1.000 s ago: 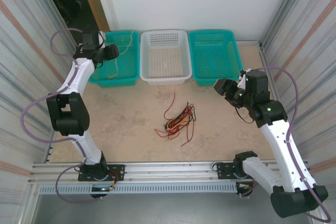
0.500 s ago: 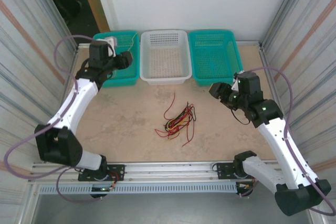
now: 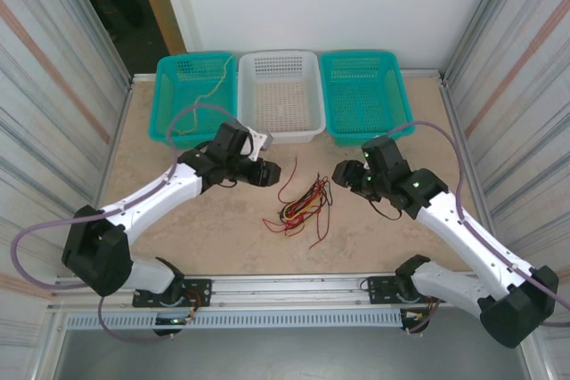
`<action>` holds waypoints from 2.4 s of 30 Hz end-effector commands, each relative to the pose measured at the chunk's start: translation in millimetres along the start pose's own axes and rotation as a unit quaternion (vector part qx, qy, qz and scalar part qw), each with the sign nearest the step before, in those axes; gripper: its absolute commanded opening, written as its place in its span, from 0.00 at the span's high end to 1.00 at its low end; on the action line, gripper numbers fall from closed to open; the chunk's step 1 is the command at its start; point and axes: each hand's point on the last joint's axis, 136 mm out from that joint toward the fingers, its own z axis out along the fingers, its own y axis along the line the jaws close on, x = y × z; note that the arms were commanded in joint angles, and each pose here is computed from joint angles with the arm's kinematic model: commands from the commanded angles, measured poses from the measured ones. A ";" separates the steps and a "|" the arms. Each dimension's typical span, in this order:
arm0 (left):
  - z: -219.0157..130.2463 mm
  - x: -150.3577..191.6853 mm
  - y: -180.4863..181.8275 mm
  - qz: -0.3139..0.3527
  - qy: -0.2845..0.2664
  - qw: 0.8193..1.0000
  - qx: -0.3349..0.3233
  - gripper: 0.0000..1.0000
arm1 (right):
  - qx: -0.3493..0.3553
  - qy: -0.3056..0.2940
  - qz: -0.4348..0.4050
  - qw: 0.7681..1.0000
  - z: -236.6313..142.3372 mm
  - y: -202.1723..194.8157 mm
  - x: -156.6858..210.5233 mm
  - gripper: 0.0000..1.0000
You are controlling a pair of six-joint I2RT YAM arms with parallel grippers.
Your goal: Untangle the cables
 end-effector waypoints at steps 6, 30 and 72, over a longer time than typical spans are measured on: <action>19.1 32.6 -1.4 0.012 0.068 0.998 0.002 0.48 | 0.032 -0.006 0.017 0.999 15.1 -16.5 13.3 0.39; 36.8 58.5 -18.0 0.023 0.136 0.990 0.017 0.63 | 0.031 0.030 0.031 0.999 47.0 -16.8 36.7 0.44; 55.2 81.0 -35.4 0.004 0.198 0.979 0.053 0.68 | 0.059 0.072 0.008 0.996 75.8 -5.8 43.1 0.50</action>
